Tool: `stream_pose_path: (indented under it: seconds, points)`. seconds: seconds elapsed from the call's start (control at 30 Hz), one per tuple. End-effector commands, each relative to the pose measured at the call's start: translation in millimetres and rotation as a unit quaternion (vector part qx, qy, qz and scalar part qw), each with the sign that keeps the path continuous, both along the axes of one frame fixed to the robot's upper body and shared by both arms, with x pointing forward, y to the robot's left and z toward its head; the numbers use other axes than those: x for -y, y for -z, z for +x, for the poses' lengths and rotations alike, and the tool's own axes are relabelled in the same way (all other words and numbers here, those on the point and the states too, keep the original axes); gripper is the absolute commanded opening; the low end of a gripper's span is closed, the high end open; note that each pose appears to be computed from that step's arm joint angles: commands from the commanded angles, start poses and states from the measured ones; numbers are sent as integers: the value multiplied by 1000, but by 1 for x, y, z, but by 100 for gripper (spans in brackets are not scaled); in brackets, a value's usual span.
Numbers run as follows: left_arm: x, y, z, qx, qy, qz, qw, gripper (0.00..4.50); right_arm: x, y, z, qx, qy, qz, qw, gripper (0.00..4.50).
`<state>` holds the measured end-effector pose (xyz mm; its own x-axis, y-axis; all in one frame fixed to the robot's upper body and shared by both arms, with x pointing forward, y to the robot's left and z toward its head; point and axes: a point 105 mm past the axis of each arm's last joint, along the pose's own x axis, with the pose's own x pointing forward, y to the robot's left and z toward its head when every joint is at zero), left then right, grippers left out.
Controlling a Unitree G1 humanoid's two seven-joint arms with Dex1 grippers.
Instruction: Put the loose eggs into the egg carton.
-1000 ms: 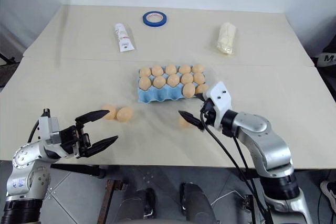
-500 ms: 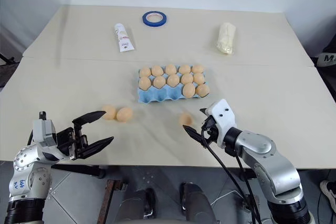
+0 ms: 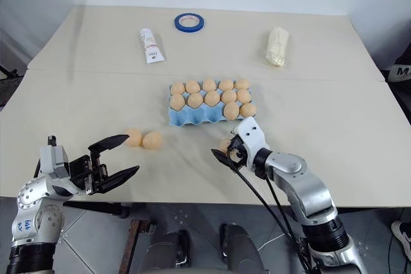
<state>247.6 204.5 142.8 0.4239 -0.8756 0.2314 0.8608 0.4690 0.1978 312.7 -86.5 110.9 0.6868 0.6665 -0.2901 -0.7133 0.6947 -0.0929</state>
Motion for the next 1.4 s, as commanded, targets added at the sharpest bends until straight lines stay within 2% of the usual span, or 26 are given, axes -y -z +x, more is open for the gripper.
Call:
stream_pose_path:
  seconds: [0.03,0.17,0.23,0.37,0.57,0.73,0.9,1.13,1.4]
  points:
    - [0,-10,-3,27,-2,-4,1000,450,-6,-10,2,23,-9,9,1000,386]
    - [0,-11,-2,29,-3,-4,1000,450,-8,-19,1,35,-13,19,999,250]
    - [0,-11,-2,29,-3,-4,1000,450,-7,-26,1,44,-13,21,999,210]
    - [0,-11,-1,29,-4,-5,1000,450,-8,-48,5,70,-12,38,997,209]
    - [2,-11,0,29,-2,-7,1000,450,-15,-86,40,122,34,78,989,209]
    - [3,-12,2,32,-3,-7,999,450,-27,-87,66,142,44,74,986,207]
    - [0,-14,0,35,-10,-4,999,450,-38,-81,71,144,24,65,987,207]
    - [-2,-15,1,36,-16,-3,999,450,-44,-79,73,147,9,63,987,440]
    - [-2,-15,2,37,-18,-2,999,450,-44,-91,59,160,-28,79,984,446]
